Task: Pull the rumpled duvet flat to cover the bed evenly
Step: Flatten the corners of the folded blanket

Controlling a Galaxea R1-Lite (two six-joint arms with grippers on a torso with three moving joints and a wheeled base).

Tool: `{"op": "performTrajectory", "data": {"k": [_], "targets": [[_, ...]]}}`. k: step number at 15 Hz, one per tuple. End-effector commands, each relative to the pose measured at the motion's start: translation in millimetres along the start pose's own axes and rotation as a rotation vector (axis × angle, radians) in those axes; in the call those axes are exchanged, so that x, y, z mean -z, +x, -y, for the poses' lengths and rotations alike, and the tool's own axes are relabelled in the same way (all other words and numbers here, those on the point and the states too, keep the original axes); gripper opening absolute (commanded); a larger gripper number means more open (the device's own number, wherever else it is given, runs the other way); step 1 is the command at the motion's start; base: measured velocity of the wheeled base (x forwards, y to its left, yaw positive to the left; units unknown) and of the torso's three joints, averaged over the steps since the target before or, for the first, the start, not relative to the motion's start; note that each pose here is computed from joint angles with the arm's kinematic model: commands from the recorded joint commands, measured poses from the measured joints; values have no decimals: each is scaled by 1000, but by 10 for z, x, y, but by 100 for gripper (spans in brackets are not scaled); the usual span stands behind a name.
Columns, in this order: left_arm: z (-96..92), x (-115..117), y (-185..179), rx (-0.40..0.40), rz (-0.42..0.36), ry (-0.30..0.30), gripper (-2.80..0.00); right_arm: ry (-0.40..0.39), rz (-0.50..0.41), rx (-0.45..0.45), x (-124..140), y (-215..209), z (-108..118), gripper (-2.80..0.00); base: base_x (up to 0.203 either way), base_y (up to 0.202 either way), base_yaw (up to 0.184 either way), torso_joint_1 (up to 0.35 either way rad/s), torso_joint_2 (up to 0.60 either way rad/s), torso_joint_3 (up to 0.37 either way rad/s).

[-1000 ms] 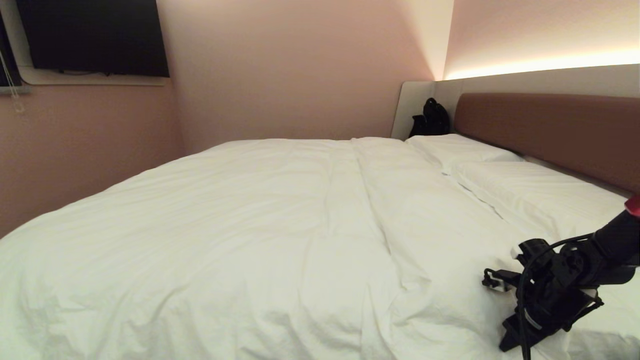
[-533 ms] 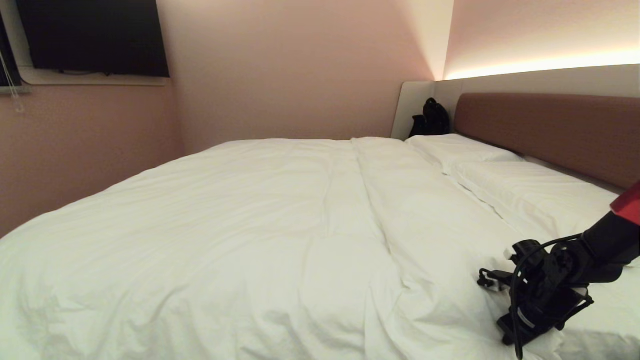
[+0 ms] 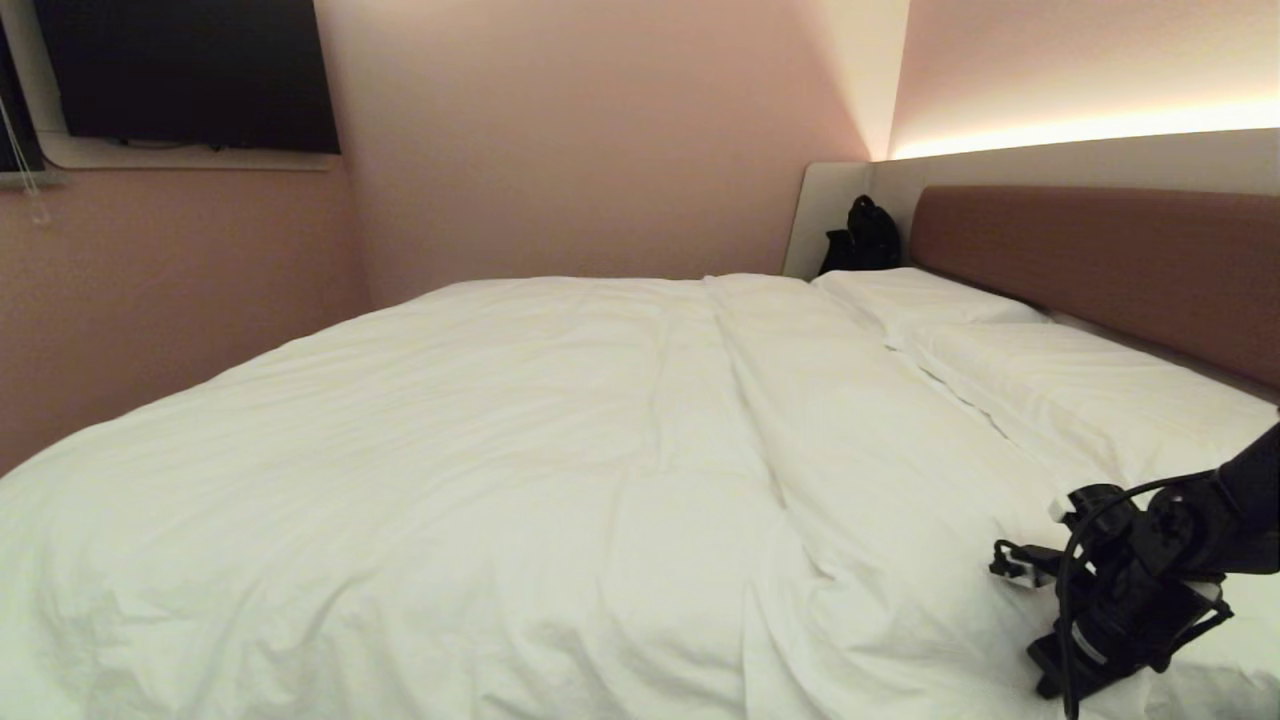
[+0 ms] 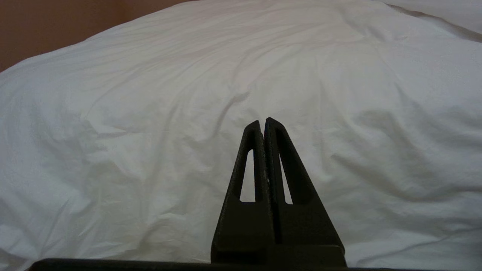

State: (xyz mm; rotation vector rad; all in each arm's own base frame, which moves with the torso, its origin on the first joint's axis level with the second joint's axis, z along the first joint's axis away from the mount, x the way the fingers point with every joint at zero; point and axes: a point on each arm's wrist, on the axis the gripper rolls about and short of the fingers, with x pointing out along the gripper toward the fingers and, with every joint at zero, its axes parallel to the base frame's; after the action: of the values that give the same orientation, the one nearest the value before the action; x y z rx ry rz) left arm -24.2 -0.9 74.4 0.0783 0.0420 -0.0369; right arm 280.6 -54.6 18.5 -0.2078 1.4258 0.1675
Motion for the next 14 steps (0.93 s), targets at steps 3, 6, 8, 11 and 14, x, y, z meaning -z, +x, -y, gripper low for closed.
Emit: {"op": "performTrajectory", "data": {"k": [3, 6, 8, 11, 14], "targets": [[0, 0, 0, 0, 0, 1, -280, 93, -22, 102, 242, -145, 296, -280, 0, 0, 0, 0, 0, 0], [0, 0, 0, 0, 0, 1, -280, 91, -38, 93, 303, -141, 257, -280, 0, 0, 0, 0, 0, 0], [0, 0, 0, 0, 0, 1, -280, 74, -44, 87, 384, -181, 191, -280, 0, 0, 0, 0, 0, 0], [0, 0, 0, 0, 0, 1, -280, 36, -28, 92, 435, -274, 102, -280, 0, 0, 0, 0, 0, 0], [0, 0, 0, 0, 0, 1, -280, 6, -29, 91, 530, -331, 41, -280, 0, 0, 0, 0, 0, 0]]}}
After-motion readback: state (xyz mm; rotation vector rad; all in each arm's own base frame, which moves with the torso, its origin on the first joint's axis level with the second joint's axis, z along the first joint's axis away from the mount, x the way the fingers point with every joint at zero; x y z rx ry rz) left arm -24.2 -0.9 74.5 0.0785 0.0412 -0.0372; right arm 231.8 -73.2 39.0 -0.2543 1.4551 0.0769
